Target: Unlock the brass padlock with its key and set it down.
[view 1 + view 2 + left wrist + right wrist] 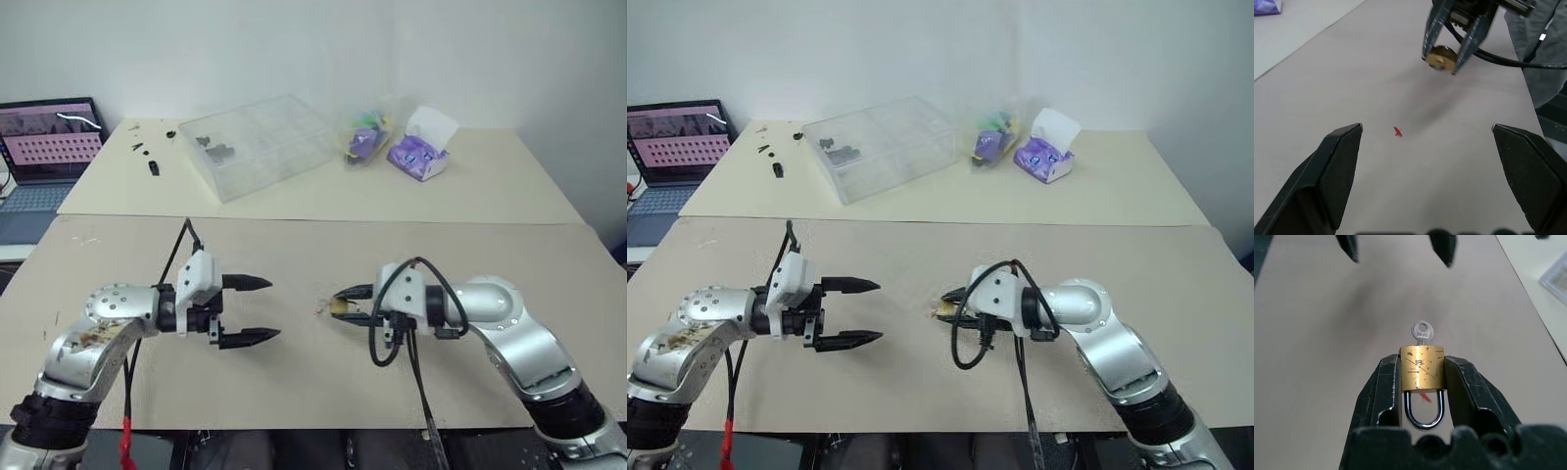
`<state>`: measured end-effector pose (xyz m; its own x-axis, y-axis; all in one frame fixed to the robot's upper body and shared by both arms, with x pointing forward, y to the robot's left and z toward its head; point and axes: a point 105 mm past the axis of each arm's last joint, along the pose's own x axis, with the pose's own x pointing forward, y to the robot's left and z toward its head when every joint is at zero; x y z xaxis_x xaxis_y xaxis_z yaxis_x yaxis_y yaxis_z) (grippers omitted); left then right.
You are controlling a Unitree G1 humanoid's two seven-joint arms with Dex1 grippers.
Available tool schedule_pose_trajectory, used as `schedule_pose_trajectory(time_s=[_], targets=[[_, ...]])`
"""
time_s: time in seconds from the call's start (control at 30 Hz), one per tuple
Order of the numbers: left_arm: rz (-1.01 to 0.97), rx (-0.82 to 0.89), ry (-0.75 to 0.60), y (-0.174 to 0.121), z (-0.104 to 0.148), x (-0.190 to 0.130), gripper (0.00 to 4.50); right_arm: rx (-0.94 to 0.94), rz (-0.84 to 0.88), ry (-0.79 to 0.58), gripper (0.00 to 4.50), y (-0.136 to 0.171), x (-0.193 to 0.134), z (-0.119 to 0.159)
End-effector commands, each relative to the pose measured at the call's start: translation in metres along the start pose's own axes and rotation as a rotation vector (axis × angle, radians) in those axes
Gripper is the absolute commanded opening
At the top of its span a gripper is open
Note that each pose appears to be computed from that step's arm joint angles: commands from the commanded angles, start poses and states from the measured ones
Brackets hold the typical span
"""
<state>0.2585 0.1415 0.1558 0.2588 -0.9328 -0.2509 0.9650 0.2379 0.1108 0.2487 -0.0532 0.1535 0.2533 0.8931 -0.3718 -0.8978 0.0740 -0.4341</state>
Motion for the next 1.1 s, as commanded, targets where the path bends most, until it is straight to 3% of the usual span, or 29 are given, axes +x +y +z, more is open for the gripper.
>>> schedule_pose_trajectory(time_s=[0.03, 0.17, 0.37, 0.73, 0.9, 1.1], targets=[[-0.004, -0.023, -0.048, 0.005, 0.023, -0.005, 4.50, -0.029, 0.014, 0.005, 0.91, 0.006, 0.011, 0.007], [-0.075, -0.213, -0.029, -0.003, 0.028, -0.008, 4.50, -0.034, 0.016, 0.026, 0.91, 0.008, 0.018, 0.003], [-0.150, -0.575, -0.015, -0.012, 0.015, -0.017, 4.50, -0.061, -0.033, 0.034, 0.91, -0.002, 0.019, 0.006], [-0.218, -1.101, -0.215, 0.006, 0.006, 0.001, 4.50, -0.134, -0.088, 0.033, 0.91, -0.013, 0.012, 0.027], [-0.225, -1.248, -0.265, 0.015, 0.000, 0.000, 4.50, -0.150, -0.084, 0.032, 0.91, -0.014, 0.007, 0.034], [-0.264, -1.231, -0.243, 0.009, 0.007, 0.003, 4.50, -0.151, -0.079, 0.038, 0.91, -0.014, 0.004, 0.034]])
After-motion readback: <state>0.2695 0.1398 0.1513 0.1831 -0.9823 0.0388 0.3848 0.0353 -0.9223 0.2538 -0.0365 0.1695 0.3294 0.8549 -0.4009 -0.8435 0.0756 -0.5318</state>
